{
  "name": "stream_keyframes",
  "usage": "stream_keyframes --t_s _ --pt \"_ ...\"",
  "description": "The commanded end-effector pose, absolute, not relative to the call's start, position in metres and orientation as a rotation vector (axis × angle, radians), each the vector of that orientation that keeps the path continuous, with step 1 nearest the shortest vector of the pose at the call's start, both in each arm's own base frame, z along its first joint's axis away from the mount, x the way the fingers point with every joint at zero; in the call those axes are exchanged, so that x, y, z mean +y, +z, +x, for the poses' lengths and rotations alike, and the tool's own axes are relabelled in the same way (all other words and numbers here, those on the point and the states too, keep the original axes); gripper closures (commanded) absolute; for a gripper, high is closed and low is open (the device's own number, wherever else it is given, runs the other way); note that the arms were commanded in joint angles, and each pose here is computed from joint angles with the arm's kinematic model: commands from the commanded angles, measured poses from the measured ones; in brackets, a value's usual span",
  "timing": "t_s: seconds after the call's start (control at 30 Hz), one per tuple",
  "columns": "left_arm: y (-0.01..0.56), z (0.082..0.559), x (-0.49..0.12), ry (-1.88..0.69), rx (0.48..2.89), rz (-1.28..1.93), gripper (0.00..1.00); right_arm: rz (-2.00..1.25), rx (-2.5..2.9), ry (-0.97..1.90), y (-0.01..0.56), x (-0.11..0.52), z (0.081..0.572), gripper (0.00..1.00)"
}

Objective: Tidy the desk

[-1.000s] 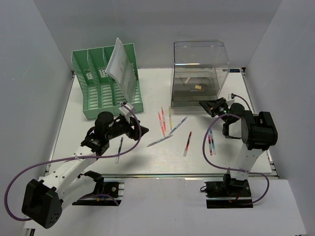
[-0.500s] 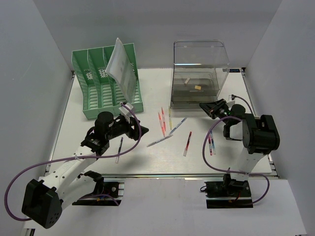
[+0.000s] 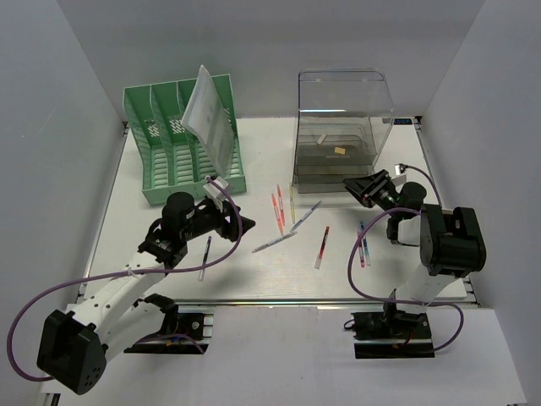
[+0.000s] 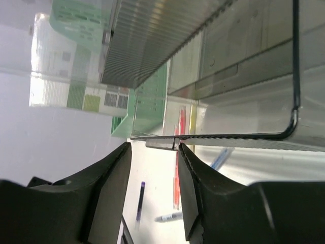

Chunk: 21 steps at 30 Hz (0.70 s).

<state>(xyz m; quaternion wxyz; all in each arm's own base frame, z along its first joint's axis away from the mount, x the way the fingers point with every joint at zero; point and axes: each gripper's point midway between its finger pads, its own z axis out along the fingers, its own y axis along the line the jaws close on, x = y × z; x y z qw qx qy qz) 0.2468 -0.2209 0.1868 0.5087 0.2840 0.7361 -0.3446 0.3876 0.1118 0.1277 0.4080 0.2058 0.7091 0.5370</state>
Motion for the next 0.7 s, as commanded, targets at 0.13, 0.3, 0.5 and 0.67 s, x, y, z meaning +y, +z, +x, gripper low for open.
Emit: stream_keyframes --t_s 0.13,0.3,0.5,0.67 --pt "0.196 0.243 -0.221 -0.838 1.742 0.684 0.23 0.386 1.834 1.379 0.131 0.114 0.362 0.51" --pt "0.194 0.243 -0.221 -0.837 1.748 0.683 0.23 0.371 1.863 1.369 0.128 0.113 0.37 0.43" --pt "0.194 0.244 -0.22 -0.828 1.75 0.684 0.23 0.363 1.88 1.402 0.122 0.114 0.371 0.32" --pt "0.195 0.244 -0.22 -0.826 1.748 0.68 0.23 0.32 1.948 1.414 0.114 0.113 0.353 0.32"
